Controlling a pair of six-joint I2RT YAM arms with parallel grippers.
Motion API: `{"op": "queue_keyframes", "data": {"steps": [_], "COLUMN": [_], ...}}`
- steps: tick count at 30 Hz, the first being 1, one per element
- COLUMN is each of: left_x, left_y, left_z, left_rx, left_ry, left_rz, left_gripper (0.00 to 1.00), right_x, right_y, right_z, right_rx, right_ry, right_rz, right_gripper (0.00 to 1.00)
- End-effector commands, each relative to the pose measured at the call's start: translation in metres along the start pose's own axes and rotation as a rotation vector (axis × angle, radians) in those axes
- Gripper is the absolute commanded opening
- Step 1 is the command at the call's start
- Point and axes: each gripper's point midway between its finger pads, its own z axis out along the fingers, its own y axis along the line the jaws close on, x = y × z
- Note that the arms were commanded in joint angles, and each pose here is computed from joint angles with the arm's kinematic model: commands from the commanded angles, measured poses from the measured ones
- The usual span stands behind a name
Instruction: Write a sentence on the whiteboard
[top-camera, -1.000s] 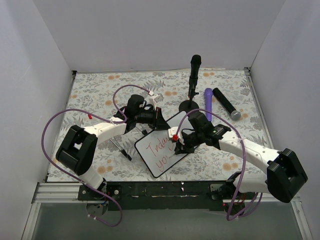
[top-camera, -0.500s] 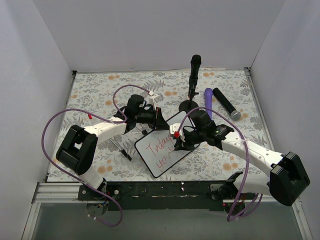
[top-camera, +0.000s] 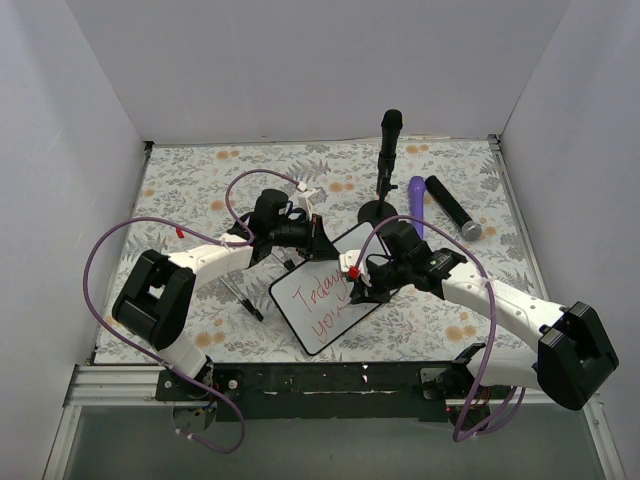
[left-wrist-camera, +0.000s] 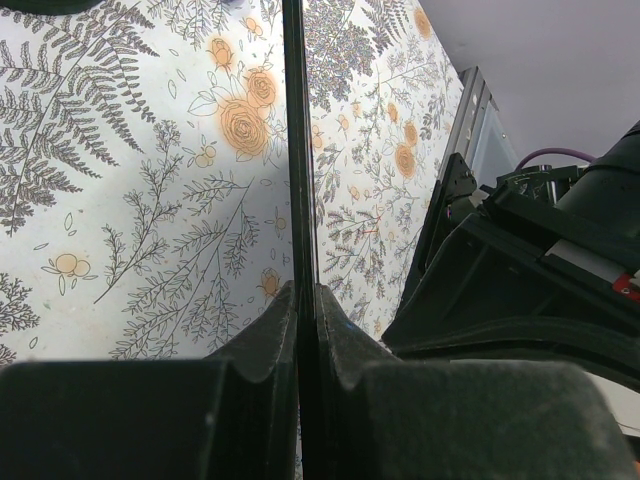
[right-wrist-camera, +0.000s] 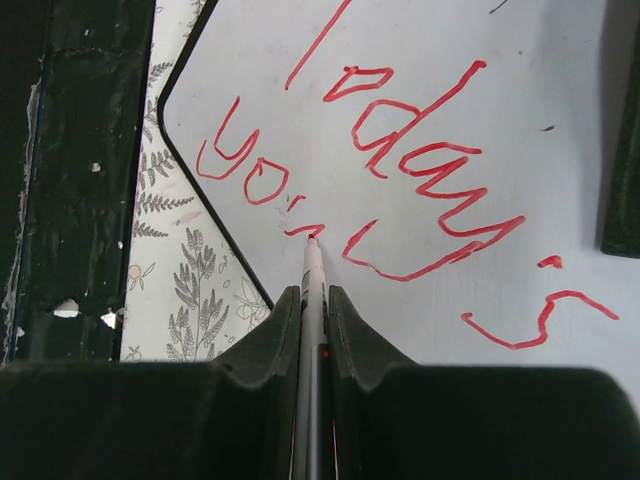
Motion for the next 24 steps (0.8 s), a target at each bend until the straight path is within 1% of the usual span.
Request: {"op": "queue_keyframes", "data": {"steps": [1,6,10,14,17,24], "left_x": [-0.017,-0.018,-0.017,-0.016,-0.017,-0.016], "left_y": [-0.009,-0.009,-0.008,-0.008,-0.009,-0.008], "left_z": [-0.001,-0.001,-0.001,-0.001,-0.001,0.0], "left_rx": [0.032,0.033,0.033,0.032,0.033,0.034], "left_ry": [-0.043,-0.044,-0.042,-0.04,-0.042,-0.039], "left_rz": [0.135,0.136,0.134,0.131,0.134,0.131], "left_gripper": [0.0,0.0,0.0,0.0,0.0,0.0], "right_x": [0.008,0.016,0.011,-0.007,-0.022,-0.033], "right_y": [0.005,0.005,0.001,-0.003,0.0,0.008], "right_z": [-0.001,-0.001,-0.004,-0.009,-0.01,0.004], "right_rx": [-0.034,-0.026,-0.001,0.007,-0.022,-0.089], "right_ry": [0.028,0.057,0.053,0.012,-0.036,-0.074], "right_rz": [-0.004,0.001,-0.009,-0.035,-0.05,-0.051], "right_gripper": [0.01,0.01,0.01,0.01,0.01,0.01]}}
